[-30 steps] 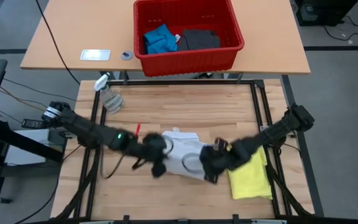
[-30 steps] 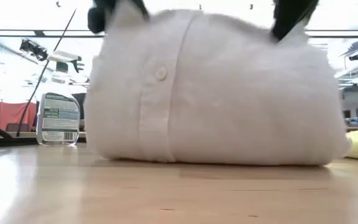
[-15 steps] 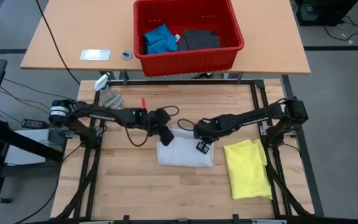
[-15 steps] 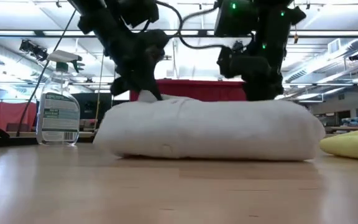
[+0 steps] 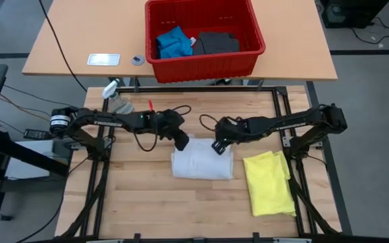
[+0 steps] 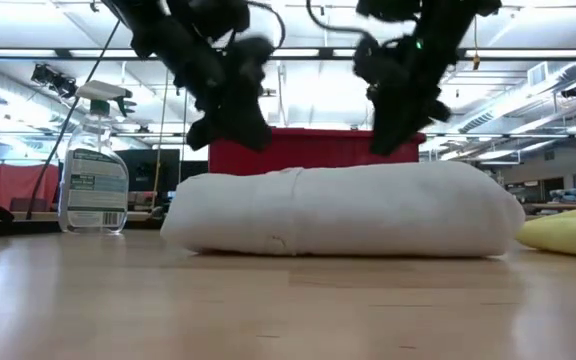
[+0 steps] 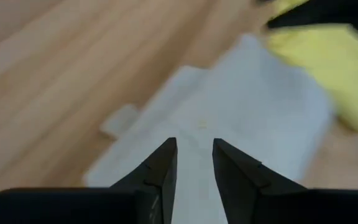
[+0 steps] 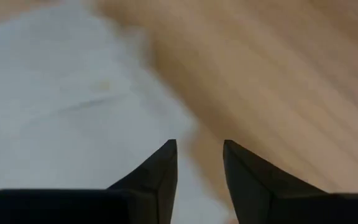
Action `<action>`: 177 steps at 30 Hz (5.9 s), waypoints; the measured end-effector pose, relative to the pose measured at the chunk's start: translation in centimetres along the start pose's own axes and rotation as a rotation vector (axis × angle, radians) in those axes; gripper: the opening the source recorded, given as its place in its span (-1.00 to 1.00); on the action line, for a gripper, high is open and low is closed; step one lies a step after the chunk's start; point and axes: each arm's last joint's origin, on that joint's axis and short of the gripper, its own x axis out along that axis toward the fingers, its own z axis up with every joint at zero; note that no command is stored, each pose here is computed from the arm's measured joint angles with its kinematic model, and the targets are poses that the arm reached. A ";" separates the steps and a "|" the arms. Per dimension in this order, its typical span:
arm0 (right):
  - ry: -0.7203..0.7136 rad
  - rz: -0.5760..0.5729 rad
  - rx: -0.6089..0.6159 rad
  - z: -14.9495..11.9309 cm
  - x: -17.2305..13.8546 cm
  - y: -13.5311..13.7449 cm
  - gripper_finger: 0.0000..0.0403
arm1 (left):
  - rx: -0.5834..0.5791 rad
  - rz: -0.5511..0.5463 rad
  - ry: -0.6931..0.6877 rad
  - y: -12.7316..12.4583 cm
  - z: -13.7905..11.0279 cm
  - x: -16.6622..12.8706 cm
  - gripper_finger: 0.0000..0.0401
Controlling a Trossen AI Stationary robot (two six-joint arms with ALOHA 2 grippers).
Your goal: Fold Laundry from Bin
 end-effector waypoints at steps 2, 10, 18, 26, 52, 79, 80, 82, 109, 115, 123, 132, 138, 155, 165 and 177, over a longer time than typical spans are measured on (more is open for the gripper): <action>-0.010 0.130 -0.057 0.3 -0.3 0.9 -0.33 | 0.032 -0.088 -0.008 -0.8 0.1 -0.3 -0.46; 0.029 0.423 -0.112 -1.5 2.4 5.7 -0.45 | 0.166 -0.177 0.071 -3.8 -5.4 2.3 -0.55; 0.063 0.320 -0.090 -4.9 6.9 8.4 -0.57 | 0.014 -0.065 0.183 -1.5 -10.2 4.5 -0.66; 0.075 0.511 0.011 -6.8 7.3 12.6 -0.61 | -0.024 -0.078 0.227 -3.1 -12.5 2.7 -0.78; 0.061 0.458 0.071 -2.2 2.7 12.4 -0.26 | -0.069 -0.212 0.085 -10.0 -20.1 -6.1 -0.91; 0.410 0.383 0.058 -2.4 3.6 9.2 0.09 | -0.434 -0.087 0.070 -10.0 -25.0 -2.5 0.19; 0.421 0.369 0.058 -2.6 3.6 9.1 0.09 | -0.427 -0.080 0.064 -10.0 -24.8 -2.4 0.20; 0.428 0.351 0.055 -2.9 3.4 9.2 0.09 | -0.421 -0.066 0.053 -9.7 -24.4 -2.1 0.21; 0.355 0.254 0.123 -3.5 3.7 8.9 0.15 | -0.249 0.141 0.248 -4.2 -15.7 -2.6 0.21; 0.377 0.314 0.080 -0.4 5.5 6.1 0.31 | -0.298 0.050 0.236 -5.2 -15.6 -3.5 0.21; 0.302 0.388 0.005 2.3 8.1 4.0 0.62 | -0.306 0.062 0.216 -5.7 -16.6 -2.0 0.21; 0.357 0.575 0.019 1.4 12.4 6.0 0.69 | -0.292 0.155 0.251 -4.9 -17.9 0.4 0.21; 0.380 0.726 0.011 0.4 12.7 8.2 0.43 | -0.292 0.161 0.260 -4.7 -17.5 0.7 0.21; 0.393 0.710 0.058 0.3 12.2 8.5 -0.85 | -0.249 0.168 0.255 -4.2 -17.0 0.9 0.21; 0.360 0.613 0.056 -1.6 9.9 10.4 -0.85 | -0.325 0.104 0.166 -4.8 -18.6 0.7 0.19; 0.284 0.485 0.090 -3.6 8.9 12.0 -0.85 | -0.296 -0.059 0.142 -2.6 -19.9 1.3 -0.54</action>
